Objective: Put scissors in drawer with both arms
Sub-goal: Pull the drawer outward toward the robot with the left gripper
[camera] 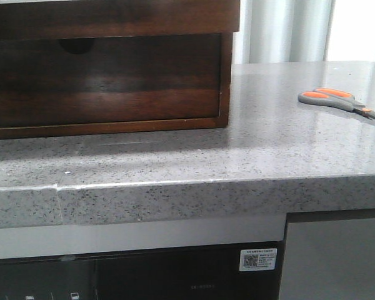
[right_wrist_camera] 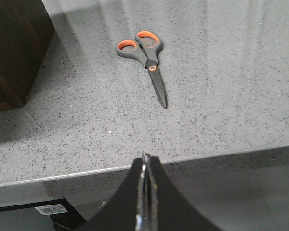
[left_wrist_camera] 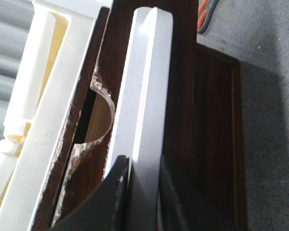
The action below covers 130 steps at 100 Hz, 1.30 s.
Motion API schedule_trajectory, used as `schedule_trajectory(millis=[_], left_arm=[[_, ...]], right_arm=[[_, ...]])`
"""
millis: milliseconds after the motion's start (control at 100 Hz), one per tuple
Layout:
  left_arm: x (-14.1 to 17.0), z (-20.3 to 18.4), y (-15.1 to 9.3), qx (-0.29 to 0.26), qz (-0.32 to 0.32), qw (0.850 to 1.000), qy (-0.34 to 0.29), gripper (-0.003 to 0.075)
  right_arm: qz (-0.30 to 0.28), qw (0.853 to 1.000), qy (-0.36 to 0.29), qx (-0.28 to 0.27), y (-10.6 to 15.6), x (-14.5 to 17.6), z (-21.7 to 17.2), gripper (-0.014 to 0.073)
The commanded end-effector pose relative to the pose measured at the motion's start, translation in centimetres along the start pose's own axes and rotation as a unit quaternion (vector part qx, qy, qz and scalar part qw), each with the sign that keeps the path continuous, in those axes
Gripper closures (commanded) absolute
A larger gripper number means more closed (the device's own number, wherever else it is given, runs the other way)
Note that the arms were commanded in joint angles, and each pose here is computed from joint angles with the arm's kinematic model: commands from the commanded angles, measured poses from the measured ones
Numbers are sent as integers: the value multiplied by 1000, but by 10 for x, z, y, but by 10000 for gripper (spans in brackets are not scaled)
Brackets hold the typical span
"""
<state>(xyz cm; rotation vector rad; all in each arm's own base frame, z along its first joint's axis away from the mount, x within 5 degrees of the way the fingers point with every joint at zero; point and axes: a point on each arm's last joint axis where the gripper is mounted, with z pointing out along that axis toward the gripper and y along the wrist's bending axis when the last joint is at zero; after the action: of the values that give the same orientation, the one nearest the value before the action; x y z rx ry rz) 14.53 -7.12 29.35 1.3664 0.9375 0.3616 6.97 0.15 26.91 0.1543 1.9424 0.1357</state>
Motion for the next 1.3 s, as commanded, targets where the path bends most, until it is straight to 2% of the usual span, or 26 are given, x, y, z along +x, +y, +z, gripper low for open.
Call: schedule_trajectory(millis=[0,340,410,560,650,840,1100,1160,1290], left_arm=[[-17,-11,15,-68,-64,994,-56,740],[-21,-22,5,-75,-59,994,-57,720],[-22,-23,5,-74,-58,994,-62,652],[-24,-23,5,-75,-58,993,-70,419],[-24,-23,5,-73,-64,993,-71,350],[-32,-23,-1,-41,-34,992,-112,350],[-32,-24,-15,-13,-66,989,-130,351],[-33,-25,-15,-20,-79,987,-136,351],[-37,-27,-3,-77,-146,973,-159,351]], right_arm=[[-3,999,-43,-5,3,-17,-3,661],[-3,999,-35,-3,2,-15,-3,661],[-3,999,-35,-3,2,-15,-3,661],[-3,999,-33,-3,2,-15,-3,661],[-3,999,-33,-3,2,-15,-3,661],[-3,1000,-28,-2,2,-14,-3,661],[7,1000,-23,-7,3,-13,-3,661],[12,1000,-23,-9,3,-13,-3,661],[13,1000,-22,-10,4,-13,-3,661]])
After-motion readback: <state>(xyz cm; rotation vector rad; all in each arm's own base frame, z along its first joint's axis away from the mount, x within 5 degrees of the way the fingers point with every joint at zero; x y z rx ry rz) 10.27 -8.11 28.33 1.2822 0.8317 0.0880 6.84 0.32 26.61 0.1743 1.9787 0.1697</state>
